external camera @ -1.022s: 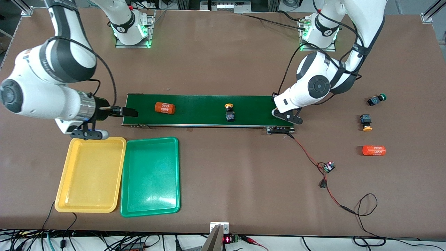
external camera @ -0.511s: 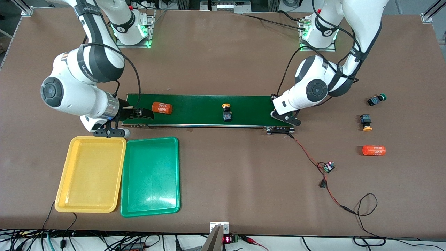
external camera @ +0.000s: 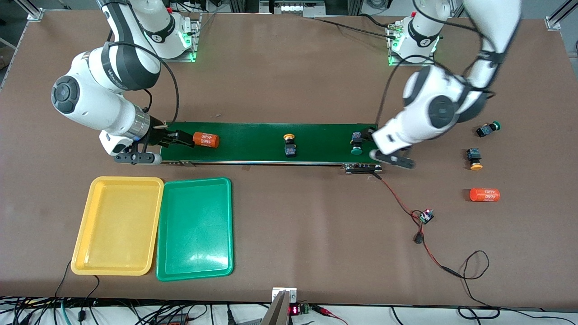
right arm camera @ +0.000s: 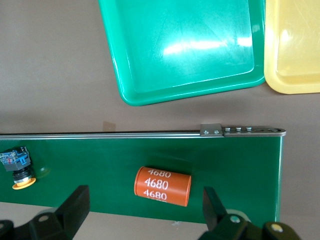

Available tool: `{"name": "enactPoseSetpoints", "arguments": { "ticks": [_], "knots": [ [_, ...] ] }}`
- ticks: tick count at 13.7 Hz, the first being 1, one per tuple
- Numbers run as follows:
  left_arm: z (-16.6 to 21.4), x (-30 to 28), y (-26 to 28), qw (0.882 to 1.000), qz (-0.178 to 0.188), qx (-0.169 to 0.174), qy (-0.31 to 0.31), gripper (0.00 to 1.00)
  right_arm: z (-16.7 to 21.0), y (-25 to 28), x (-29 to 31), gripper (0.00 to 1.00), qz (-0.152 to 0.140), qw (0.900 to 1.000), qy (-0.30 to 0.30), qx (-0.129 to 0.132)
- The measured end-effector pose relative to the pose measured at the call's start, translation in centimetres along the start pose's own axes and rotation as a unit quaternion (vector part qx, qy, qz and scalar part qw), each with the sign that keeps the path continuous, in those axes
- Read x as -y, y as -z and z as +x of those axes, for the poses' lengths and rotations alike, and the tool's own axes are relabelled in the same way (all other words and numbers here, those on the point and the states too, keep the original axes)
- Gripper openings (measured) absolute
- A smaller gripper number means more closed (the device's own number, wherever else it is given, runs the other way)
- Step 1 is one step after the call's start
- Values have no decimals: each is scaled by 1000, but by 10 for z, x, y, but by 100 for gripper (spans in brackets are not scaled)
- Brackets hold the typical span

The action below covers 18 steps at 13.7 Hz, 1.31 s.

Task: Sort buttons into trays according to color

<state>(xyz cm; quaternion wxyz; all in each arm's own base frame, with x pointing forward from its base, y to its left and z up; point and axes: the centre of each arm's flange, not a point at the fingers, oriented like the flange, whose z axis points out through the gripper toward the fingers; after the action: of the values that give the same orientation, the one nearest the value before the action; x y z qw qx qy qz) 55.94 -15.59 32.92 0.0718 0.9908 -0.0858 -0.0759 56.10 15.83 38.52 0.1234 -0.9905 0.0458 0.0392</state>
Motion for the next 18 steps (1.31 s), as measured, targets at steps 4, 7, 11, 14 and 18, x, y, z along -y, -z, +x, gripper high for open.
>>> {"name": "enactPoseSetpoints", "arguments": {
  "ticks": [4,7,11,14,18],
  "knots": [
    [15,109,29,999,34,1,-33,100,-26,-19,29,100,-2,1000,-7,2],
    [24,174,21,992,37,8,-123,100,-43,-37,64,100,-2,1000,-14,0],
    [30,250,-2,956,25,18,-293,100,-54,-66,91,100,-5,999,-42,2],
    [48,263,-7,888,65,8,-454,100,-65,-87,115,100,0,998,-55,-5],
    [51,277,-14,840,67,7,-538,100,-68,-99,125,100,-29,999,-14,-18]
  ]
}}
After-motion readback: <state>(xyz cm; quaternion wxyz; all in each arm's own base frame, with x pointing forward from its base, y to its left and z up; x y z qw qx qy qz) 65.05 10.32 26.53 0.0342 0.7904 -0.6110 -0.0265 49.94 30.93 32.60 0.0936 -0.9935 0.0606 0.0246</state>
